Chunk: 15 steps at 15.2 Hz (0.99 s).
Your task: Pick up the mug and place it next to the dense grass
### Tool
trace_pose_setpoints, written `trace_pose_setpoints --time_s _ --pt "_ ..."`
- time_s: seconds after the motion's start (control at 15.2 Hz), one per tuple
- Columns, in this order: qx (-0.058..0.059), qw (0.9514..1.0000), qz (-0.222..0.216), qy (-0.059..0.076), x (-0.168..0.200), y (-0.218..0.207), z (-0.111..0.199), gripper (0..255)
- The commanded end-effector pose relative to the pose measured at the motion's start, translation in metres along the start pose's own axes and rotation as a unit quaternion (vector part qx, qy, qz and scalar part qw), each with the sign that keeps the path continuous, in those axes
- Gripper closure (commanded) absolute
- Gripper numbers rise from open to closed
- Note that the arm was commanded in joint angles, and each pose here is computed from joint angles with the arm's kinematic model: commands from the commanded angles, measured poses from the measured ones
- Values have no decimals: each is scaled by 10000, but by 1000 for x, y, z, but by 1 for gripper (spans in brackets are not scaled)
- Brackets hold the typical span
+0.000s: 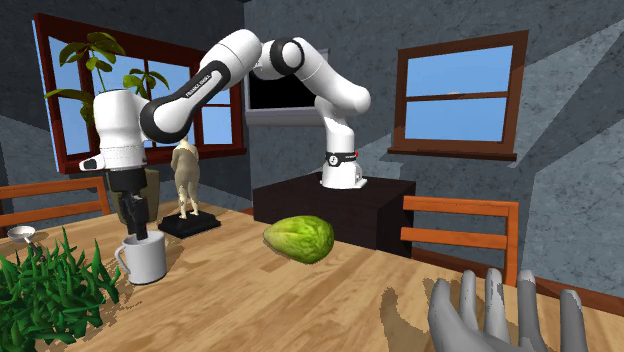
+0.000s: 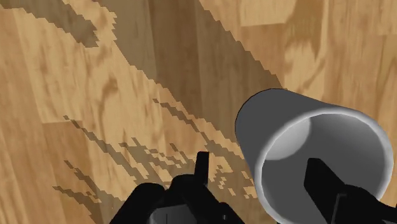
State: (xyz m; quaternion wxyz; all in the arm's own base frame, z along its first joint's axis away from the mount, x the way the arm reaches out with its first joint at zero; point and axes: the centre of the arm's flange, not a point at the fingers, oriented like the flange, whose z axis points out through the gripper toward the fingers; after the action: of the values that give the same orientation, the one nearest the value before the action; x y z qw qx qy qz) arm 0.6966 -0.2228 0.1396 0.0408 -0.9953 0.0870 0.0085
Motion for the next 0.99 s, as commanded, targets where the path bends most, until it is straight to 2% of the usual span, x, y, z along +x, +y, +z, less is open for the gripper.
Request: trace_pose_setpoints --time_s 0.0,0.2,0.46,0.92 --pt "0 10000 0 1 0 0 0 0" --pt "0 10000 0 1 0 0 0 0" --pt "0 10000 0 1 0 0 -50 0" --pt "0 10000 0 1 0 0 -50 0"
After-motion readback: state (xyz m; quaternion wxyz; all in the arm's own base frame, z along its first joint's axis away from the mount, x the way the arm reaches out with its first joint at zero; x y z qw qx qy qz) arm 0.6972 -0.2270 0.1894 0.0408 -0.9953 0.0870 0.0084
